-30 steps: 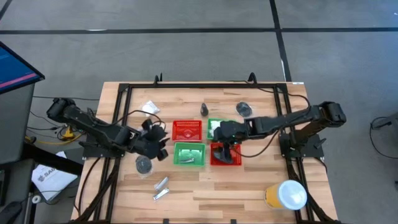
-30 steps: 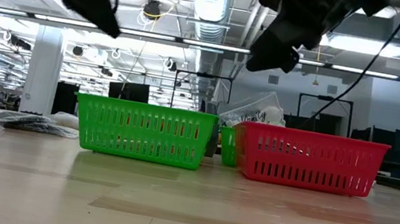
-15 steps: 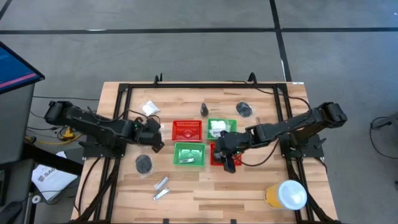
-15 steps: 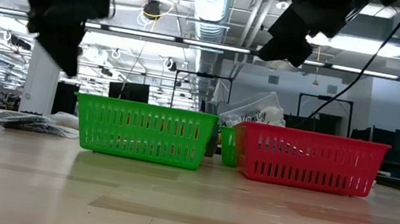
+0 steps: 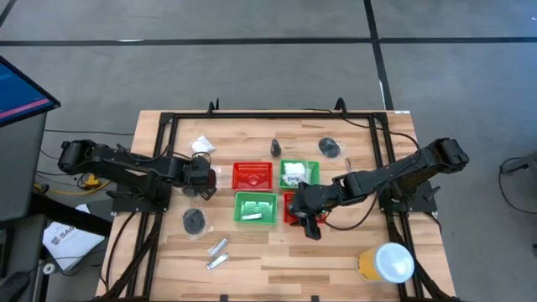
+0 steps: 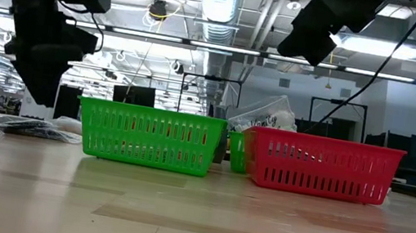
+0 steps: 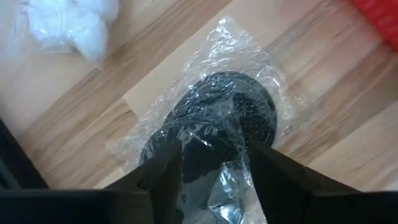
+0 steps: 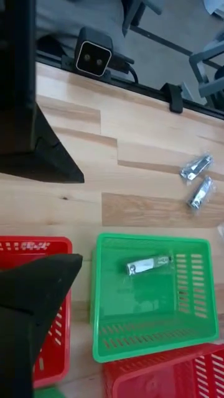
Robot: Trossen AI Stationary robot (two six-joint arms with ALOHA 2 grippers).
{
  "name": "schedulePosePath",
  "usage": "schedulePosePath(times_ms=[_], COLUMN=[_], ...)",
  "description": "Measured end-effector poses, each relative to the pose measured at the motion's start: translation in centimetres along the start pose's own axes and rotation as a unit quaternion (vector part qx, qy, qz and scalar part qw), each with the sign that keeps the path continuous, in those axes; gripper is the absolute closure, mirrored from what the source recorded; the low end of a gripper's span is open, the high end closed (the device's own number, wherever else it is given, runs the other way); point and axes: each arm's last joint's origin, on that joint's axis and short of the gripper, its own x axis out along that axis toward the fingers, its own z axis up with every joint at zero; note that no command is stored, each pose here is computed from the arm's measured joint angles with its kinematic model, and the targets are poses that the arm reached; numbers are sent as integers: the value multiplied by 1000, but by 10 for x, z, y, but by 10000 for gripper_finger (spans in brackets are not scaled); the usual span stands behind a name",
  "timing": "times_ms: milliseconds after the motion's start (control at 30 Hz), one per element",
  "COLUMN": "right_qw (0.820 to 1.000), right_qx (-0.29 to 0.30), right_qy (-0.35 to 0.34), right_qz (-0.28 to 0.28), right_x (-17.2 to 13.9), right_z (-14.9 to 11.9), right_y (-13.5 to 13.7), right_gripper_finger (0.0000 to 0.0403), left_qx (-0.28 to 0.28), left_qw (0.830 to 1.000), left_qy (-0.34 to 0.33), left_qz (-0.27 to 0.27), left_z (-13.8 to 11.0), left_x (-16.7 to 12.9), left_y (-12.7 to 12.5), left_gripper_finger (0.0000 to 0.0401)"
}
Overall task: Pick & Place Travel size toiletries
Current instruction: Put the black hairbrush into the left red basket
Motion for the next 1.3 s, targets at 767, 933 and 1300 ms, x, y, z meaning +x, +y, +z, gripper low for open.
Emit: schedulePosePath(times_ms=[767, 933, 1300], right_qw=[1000, 1000, 1000], right_qx=[0, 0, 0], right_qy=[-3, -4, -7], right_qz=[1, 1, 2], right_x=[0, 0, 0], right_z=[1, 1, 1], right_y=[0, 0, 0], right_gripper_finger=[229, 230, 235], left_qx=[34, 50, 45], left_qw=[999, 997, 998], left_qy=[11, 23, 23], left_qz=[29, 48, 34], left_z=[2, 1, 1], left_x=[29, 39, 36], left_y=[-18, -22, -21], left_gripper_finger=[174, 176, 310])
